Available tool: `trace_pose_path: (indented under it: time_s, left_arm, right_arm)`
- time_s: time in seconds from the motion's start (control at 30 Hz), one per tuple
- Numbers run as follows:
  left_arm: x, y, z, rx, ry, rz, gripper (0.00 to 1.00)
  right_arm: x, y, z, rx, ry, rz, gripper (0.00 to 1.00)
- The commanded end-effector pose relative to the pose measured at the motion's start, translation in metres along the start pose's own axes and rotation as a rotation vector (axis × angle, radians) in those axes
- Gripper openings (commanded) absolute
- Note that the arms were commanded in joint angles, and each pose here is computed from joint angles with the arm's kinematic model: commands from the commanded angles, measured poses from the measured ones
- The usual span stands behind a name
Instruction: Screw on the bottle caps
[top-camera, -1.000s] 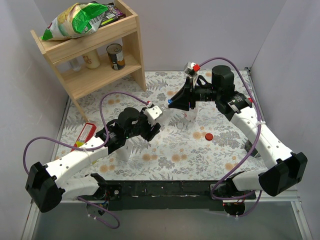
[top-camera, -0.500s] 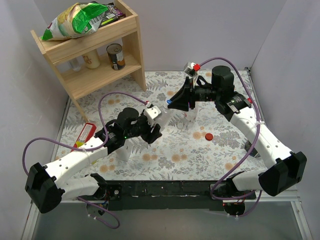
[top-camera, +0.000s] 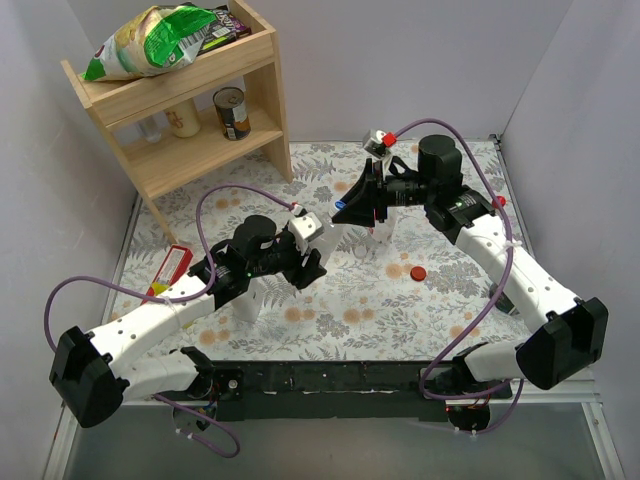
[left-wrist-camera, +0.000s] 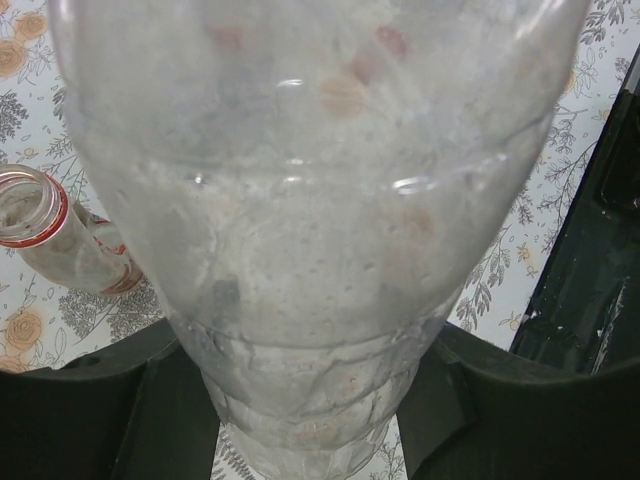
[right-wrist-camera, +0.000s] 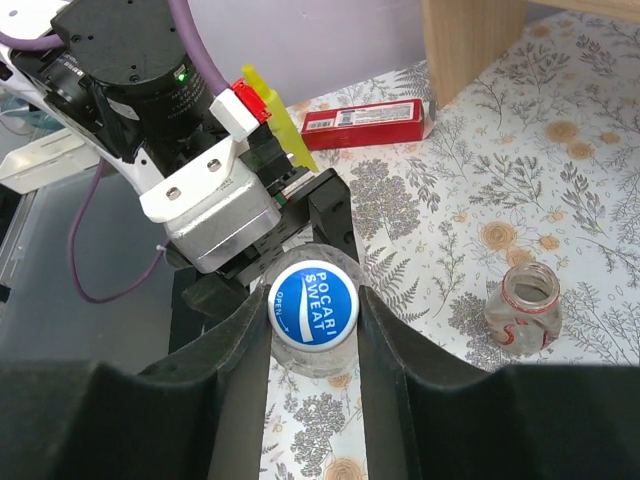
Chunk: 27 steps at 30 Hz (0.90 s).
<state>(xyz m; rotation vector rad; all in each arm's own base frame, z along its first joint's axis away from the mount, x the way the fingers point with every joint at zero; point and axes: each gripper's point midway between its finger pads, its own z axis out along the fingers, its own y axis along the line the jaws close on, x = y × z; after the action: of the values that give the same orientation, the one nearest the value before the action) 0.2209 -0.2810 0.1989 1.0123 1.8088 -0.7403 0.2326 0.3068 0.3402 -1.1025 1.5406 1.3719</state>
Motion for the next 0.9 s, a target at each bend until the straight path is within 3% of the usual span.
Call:
trace_pose_path:
  time_s: [0.0, 0.03, 0.07, 0.13, 0.17, 0.4, 0.6, 0.73, 0.87]
  left_arm:
    - [-0.030, -0.006, -0.008, 0.033, -0.107, 0.042, 0.26]
    - [-0.030, -0.006, -0.009, 0.033, -0.108, 0.042, 0.39]
    - [-0.029, -0.005, -0.010, 0.028, -0.105, 0.040, 0.62]
    - [-0.028, -0.001, -0.012, 0.003, -0.104, 0.038, 0.79]
    - [-0.025, 0.001, -0.014, -0.007, -0.094, 0.034, 0.97]
    - [-0.024, 0.013, -0.019, -0.057, -0.102, 0.022, 0.98]
    - [-0.032, 0.012, -0.012, -0.028, -0.127, 0.035, 0.98]
    - [-0.036, 0.001, -0.012, 0.029, -0.146, 0.039, 0.98]
    - [-0.031, -0.008, -0.015, 0.076, -0.143, 0.038, 0.98]
  right_arm:
    - [-0.004, 0.012, 0.004, -0.083, 0.003, -0.057, 0.10]
    - [-0.011, 0.014, 0.000, -0.079, 0.010, -0.063, 0.09]
    - [-0.014, 0.013, -0.001, -0.077, 0.013, -0.109, 0.08]
    - [-0.034, 0.016, -0.011, -0.065, 0.000, -0.164, 0.06]
    - [-0.034, 0.017, -0.015, -0.060, 0.019, -0.176, 0.06]
    - [-0.123, 0.013, -0.059, 0.139, -0.048, -0.389, 0.04]
    - [-0.184, -0.056, -0.126, 0.597, -0.114, -0.457, 0.01]
    - [-0.184, -0.119, -0.196, 1.010, -0.049, -0.441, 0.01]
    - [-0.142, -0.172, -0.240, 1.117, 0.059, -0.273, 0.01]
